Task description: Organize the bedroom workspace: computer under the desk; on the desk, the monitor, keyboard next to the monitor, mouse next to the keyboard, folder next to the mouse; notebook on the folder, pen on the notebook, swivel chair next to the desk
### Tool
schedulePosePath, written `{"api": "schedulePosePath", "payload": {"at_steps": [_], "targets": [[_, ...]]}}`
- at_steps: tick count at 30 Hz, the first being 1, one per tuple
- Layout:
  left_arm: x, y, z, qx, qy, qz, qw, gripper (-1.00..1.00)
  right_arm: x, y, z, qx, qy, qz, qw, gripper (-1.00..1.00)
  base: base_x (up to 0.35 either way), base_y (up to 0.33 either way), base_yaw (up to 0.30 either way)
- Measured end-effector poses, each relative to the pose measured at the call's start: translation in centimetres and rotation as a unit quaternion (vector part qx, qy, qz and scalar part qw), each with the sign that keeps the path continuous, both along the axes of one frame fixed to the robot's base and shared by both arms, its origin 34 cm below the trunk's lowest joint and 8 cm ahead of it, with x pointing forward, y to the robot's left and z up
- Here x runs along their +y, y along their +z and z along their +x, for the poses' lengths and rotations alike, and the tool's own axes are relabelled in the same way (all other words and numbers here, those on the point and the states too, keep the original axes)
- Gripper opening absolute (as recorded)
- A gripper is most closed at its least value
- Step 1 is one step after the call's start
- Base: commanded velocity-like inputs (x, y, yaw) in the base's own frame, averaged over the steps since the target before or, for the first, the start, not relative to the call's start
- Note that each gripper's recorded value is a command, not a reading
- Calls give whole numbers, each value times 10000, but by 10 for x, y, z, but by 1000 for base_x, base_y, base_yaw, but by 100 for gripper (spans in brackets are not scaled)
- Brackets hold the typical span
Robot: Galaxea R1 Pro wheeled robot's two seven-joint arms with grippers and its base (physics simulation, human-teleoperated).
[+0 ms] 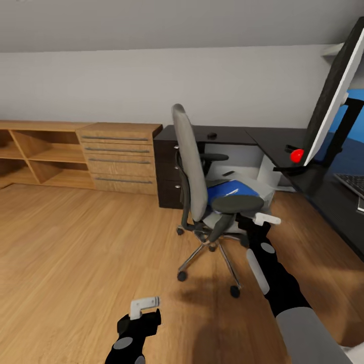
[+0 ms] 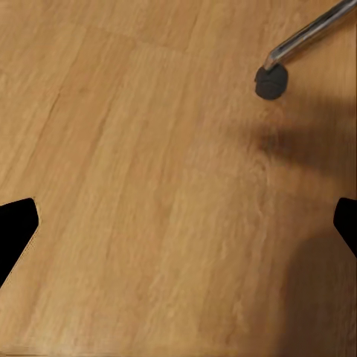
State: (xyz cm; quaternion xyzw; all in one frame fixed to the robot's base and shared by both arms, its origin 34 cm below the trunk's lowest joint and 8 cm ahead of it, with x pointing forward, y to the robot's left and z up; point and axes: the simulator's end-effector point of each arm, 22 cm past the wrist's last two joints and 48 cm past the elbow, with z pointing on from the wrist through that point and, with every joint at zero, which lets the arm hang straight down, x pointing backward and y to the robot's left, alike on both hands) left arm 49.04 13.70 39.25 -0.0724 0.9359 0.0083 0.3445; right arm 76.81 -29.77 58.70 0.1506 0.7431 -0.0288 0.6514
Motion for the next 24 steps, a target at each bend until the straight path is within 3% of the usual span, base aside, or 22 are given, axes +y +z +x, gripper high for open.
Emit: {"api": "schedulePosePath", "payload": {"at_steps": [12,24], "targets": [[0,2,0,-21,1,0,10000,100,-2,3,-1,-19,-19,-5,10000,100,-116,263,239],[0,4,1,-48,4,-1,10000,100,0,5,-1,-39,3,2,10000,100,-7,19,214]]}}
